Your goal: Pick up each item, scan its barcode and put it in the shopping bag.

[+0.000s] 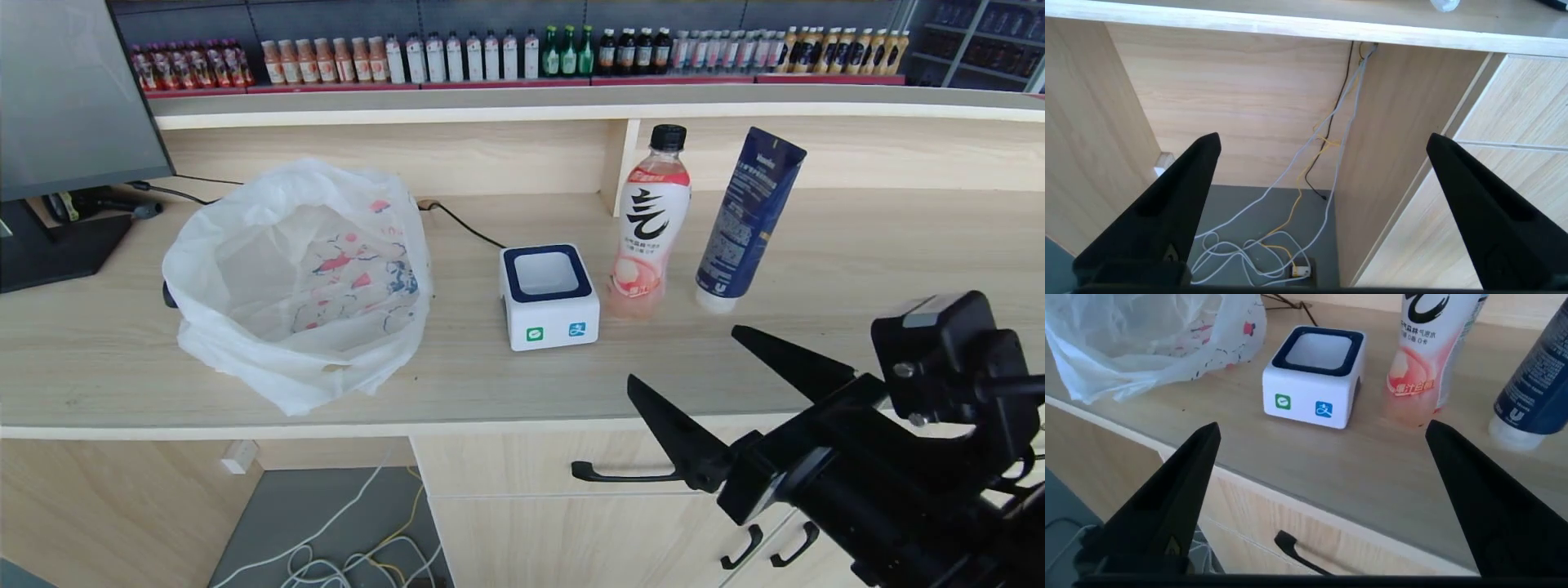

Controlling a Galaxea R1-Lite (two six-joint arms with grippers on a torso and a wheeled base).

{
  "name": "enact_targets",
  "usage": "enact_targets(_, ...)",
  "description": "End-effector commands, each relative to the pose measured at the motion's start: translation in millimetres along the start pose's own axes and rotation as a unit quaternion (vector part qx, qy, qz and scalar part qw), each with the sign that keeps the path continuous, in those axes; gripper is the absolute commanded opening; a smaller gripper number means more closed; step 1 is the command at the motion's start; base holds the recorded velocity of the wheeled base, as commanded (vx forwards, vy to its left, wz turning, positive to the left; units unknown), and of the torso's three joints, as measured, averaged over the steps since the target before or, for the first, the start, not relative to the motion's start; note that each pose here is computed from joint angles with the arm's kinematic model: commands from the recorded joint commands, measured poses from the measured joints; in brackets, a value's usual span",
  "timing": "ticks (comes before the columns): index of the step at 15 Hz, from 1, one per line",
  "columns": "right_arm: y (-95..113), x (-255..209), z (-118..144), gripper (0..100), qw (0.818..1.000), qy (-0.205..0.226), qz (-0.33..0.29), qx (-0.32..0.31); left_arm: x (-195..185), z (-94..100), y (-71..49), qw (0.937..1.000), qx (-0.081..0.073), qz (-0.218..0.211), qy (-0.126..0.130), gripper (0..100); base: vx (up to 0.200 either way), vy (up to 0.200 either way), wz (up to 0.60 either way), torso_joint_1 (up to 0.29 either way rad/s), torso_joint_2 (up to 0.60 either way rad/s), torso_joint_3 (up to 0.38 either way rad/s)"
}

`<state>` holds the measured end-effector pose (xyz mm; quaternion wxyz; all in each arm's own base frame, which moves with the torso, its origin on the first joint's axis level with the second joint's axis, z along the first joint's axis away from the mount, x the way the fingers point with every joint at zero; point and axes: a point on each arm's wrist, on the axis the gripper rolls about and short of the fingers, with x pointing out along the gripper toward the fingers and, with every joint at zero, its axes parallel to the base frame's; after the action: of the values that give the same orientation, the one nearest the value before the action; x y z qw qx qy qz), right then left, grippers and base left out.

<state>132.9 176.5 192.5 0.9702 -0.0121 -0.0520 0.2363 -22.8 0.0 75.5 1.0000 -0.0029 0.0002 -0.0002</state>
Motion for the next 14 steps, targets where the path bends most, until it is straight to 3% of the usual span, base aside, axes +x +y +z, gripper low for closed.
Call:
enact_targets(1, 9, 17, 0, 100, 1.000, -0.001, -0.004, 0.013, 0, 0.0, 0.0, 1.0000, 0.000, -0.001, 0.000, 100, 0.000, 0.000, 0.00, 0.000, 0.00, 0.000)
enact_targets(4, 15, 32, 3, 100, 0.999, -0.006, -0.039, 0.025, 0, 0.0, 0.0, 1.0000, 0.000, 0.000, 0.000, 100, 0.000, 0.000, 0.00, 0.000, 0.00, 0.000)
enact_targets(10, -7, 74, -2, 100, 0.994, -0.011, -0.104, 0.040, 0, 0.0, 0.0, 1.0000, 0.000, 0.000, 0.000, 100, 0.000, 0.000, 0.00, 0.000, 0.00, 0.000)
enact_targets(14, -21, 85, -4, 100, 0.993, -0.013, -0.114, 0.035, 0, 0.0, 0.0, 1.0000, 0.000, 0.000, 0.000, 100, 0.000, 0.000, 0.00, 0.000, 0.00, 0.000)
